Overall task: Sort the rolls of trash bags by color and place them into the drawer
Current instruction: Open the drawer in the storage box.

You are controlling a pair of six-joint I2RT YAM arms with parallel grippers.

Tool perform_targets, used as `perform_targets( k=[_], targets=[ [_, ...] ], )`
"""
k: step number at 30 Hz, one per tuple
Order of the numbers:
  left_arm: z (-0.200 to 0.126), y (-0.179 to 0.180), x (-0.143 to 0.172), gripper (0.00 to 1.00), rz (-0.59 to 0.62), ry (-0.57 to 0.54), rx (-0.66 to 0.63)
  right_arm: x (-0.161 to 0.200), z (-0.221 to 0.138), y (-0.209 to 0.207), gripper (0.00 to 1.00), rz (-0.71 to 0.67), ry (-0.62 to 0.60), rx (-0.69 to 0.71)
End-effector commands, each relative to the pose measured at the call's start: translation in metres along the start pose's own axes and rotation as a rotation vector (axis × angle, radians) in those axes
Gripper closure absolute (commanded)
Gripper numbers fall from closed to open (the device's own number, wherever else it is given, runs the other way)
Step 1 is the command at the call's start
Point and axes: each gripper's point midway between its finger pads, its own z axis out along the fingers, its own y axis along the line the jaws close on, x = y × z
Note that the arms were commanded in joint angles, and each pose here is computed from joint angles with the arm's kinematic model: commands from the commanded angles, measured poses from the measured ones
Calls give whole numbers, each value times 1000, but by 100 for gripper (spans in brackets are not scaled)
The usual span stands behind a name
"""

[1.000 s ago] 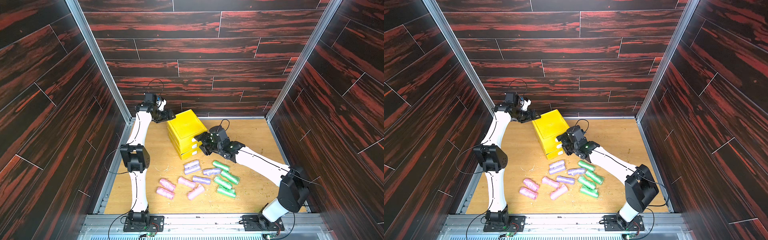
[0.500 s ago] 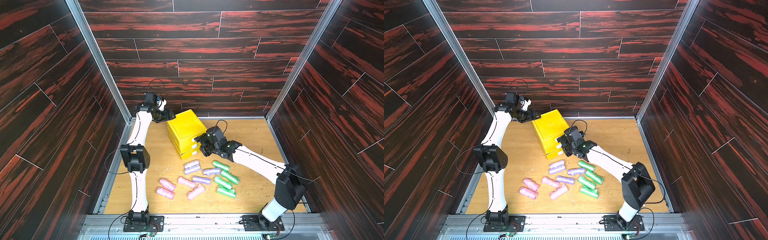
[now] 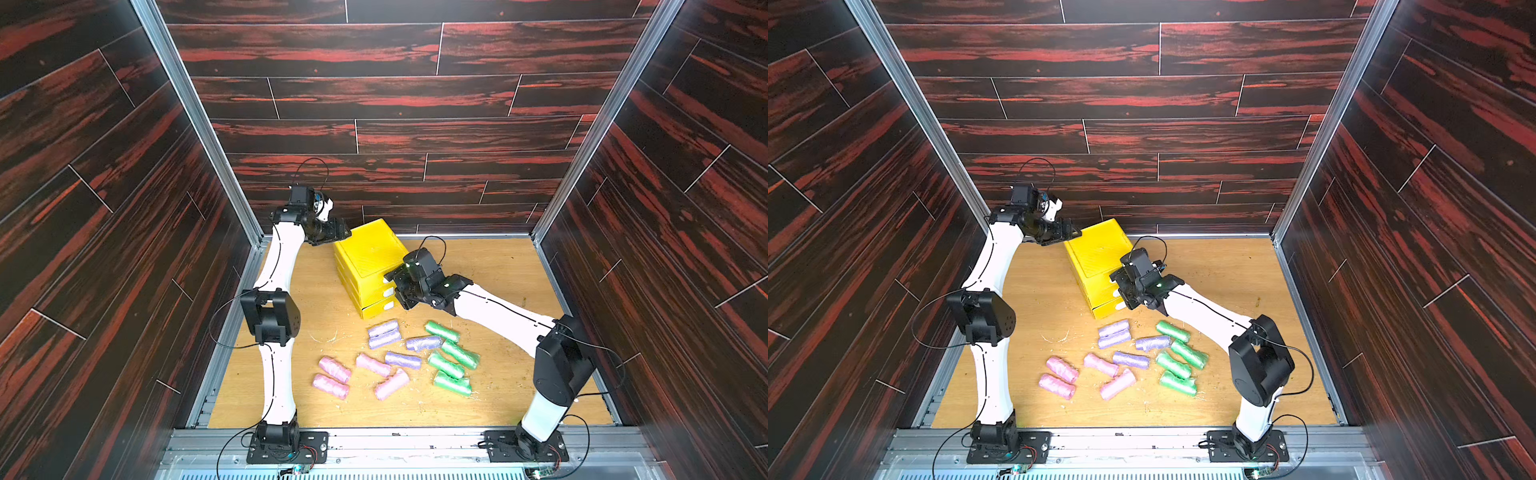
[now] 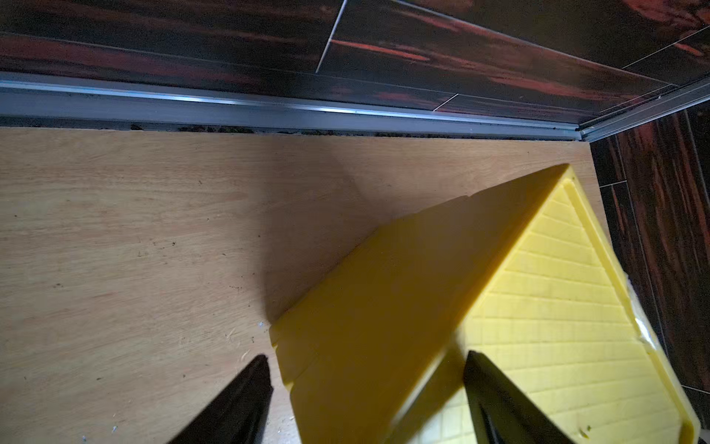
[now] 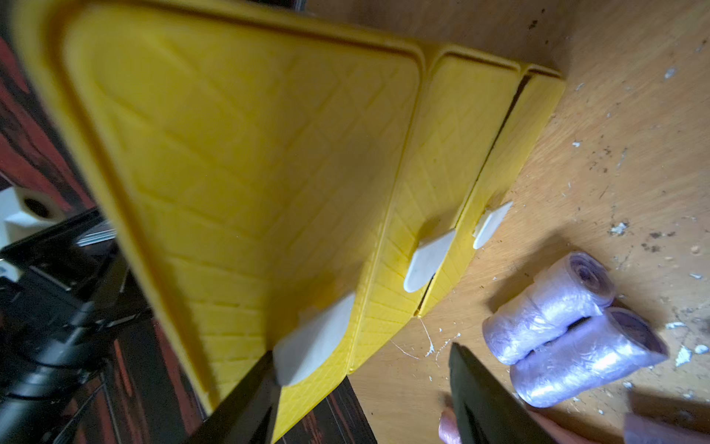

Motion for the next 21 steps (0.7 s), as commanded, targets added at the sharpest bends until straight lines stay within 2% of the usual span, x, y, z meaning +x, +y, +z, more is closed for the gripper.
perform_targets(
  k=[1,7,21],
  targets=[
    [-3,6,24,18,-10,88,-58,-3,9,-5,27,14,-23,40],
    [-4,7,24,18,-6,85,-77,-6,5,-28,28,25,-45,116],
    [-3,11,25,17,-6,89,-94,-8,-38,-53,28,-7,-62,149]
  ],
)
